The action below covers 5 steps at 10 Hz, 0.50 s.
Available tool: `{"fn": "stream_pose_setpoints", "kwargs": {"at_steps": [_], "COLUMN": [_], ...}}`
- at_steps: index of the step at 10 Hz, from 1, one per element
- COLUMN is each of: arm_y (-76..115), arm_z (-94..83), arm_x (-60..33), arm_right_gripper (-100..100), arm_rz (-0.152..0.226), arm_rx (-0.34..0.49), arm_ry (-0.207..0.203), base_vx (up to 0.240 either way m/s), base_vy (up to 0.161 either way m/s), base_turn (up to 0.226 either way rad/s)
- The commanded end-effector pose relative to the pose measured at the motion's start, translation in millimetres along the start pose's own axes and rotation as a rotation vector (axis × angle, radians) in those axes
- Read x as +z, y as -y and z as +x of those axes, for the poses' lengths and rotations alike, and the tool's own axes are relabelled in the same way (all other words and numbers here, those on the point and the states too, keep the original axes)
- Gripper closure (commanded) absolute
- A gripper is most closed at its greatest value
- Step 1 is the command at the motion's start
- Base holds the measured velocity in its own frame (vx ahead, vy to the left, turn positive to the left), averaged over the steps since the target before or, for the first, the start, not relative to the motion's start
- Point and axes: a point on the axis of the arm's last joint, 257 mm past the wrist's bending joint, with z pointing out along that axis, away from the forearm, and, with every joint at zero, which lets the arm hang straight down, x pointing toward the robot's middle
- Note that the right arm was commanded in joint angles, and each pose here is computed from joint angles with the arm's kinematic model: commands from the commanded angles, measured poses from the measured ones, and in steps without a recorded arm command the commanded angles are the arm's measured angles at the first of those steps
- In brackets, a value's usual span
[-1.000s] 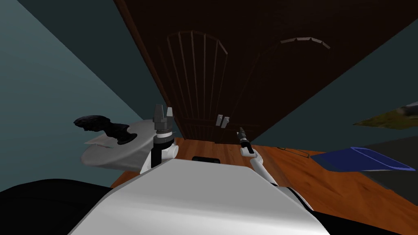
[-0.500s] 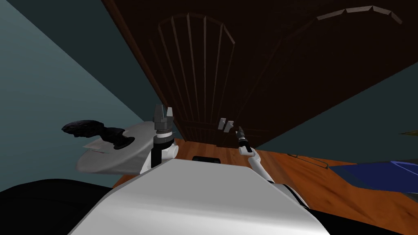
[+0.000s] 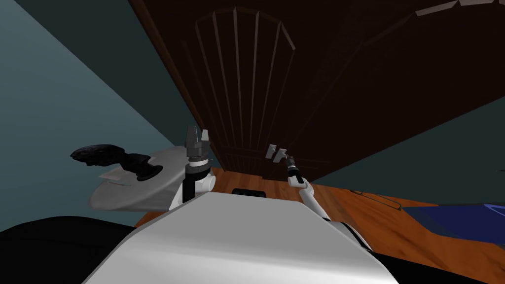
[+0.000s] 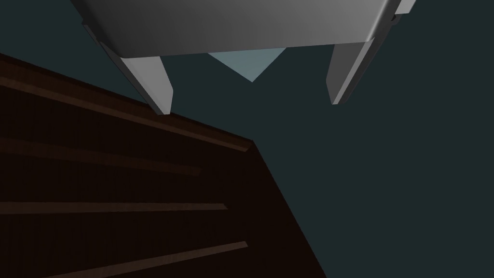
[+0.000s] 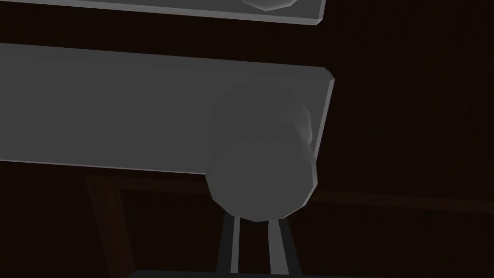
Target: Pull the door open
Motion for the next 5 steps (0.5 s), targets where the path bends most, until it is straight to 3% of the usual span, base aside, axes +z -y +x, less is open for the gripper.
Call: {"fn": "stream_pose_setpoints", "kwargs": {"at_steps": [1,3,4,5], "arm_y": [4.0,4.0,7.4,7.6], "arm_z": [0.1,0.1,-9.6,-10.3], "arm_x": [-1.9,-1.9,-6.4,-7.2], "arm_right_gripper": [100,100,-100,-100], "arm_rz": [0.009,0.009,0.019,0.020], "arm_rx": [0.000,0.000,-0.005,-0.005], "arm_ry": [0.001,0.001,0.012,0.011], "base_vx": [-0.026,-0.007,-0.099,-0.167], "base_vy": [-0.017,-0.003,-0.059,-0.071], "base_turn": [-0.008,-0.002,-0.106,-0.071]}}
